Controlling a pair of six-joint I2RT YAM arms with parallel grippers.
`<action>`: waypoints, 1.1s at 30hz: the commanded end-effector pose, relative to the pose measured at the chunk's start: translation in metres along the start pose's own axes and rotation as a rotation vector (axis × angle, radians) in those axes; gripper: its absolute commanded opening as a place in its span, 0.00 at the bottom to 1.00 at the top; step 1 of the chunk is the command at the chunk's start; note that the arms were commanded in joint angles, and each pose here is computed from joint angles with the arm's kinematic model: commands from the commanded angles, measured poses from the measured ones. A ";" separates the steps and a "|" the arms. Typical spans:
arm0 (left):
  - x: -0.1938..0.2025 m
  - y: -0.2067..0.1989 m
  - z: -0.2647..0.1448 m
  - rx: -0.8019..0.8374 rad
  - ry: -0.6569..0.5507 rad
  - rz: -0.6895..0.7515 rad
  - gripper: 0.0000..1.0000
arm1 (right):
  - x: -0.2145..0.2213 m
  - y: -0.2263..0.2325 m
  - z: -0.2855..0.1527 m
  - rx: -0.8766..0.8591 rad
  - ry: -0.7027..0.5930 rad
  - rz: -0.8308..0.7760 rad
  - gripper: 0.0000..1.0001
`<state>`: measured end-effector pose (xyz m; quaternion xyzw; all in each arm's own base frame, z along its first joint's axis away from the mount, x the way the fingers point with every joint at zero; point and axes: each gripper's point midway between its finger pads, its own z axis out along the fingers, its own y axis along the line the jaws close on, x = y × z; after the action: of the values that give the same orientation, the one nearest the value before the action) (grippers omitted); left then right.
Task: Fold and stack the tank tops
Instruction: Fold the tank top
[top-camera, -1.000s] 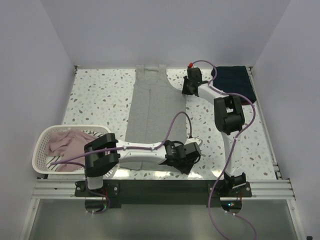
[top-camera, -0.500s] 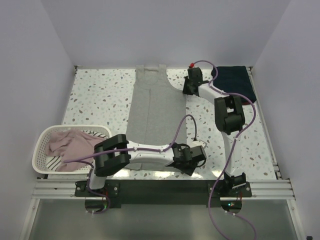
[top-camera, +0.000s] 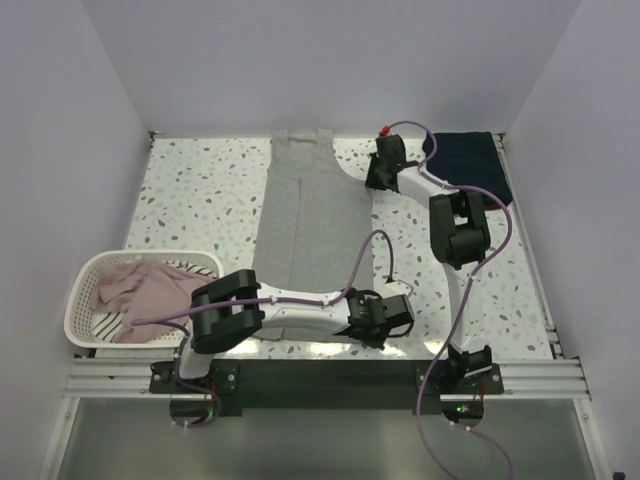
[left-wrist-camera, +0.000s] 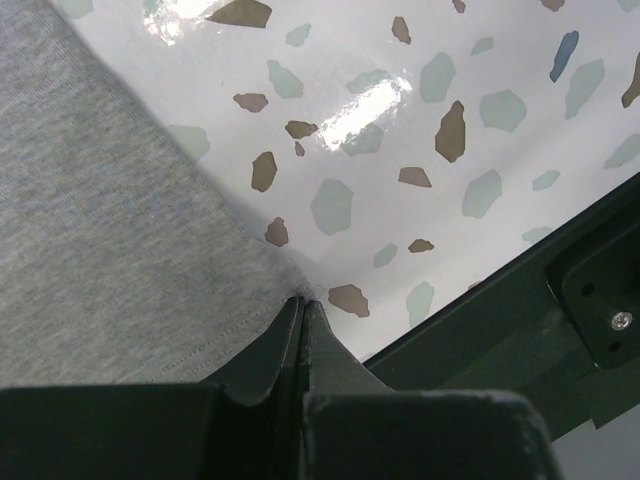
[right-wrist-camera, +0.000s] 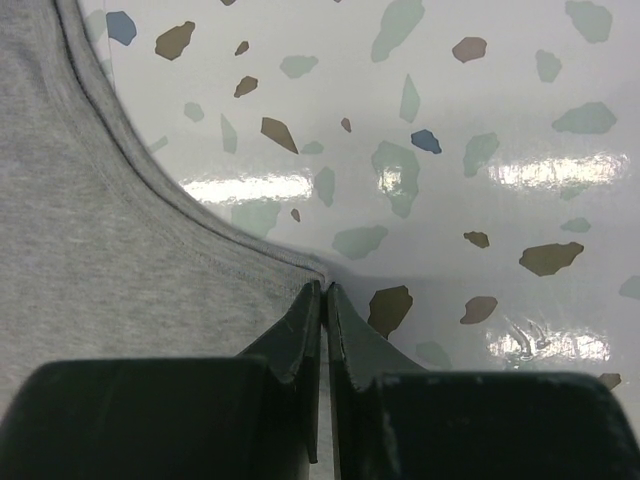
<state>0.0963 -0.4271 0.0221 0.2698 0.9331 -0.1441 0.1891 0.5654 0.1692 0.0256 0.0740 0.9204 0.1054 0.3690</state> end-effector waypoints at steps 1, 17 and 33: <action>-0.018 -0.019 -0.015 0.041 -0.067 0.008 0.00 | 0.010 -0.013 -0.008 0.050 0.058 0.030 0.00; -0.031 -0.045 -0.067 0.228 -0.165 0.006 0.00 | -0.013 -0.062 -0.033 0.158 0.030 0.121 0.00; -0.010 0.032 -0.080 0.177 -0.187 -0.211 0.00 | -0.041 -0.029 -0.044 0.057 -0.029 0.197 0.00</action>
<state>0.0934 -0.3754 0.0763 0.2093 0.9228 -0.2385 0.2184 0.5519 0.1146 0.0272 0.1699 0.9248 0.0826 0.3304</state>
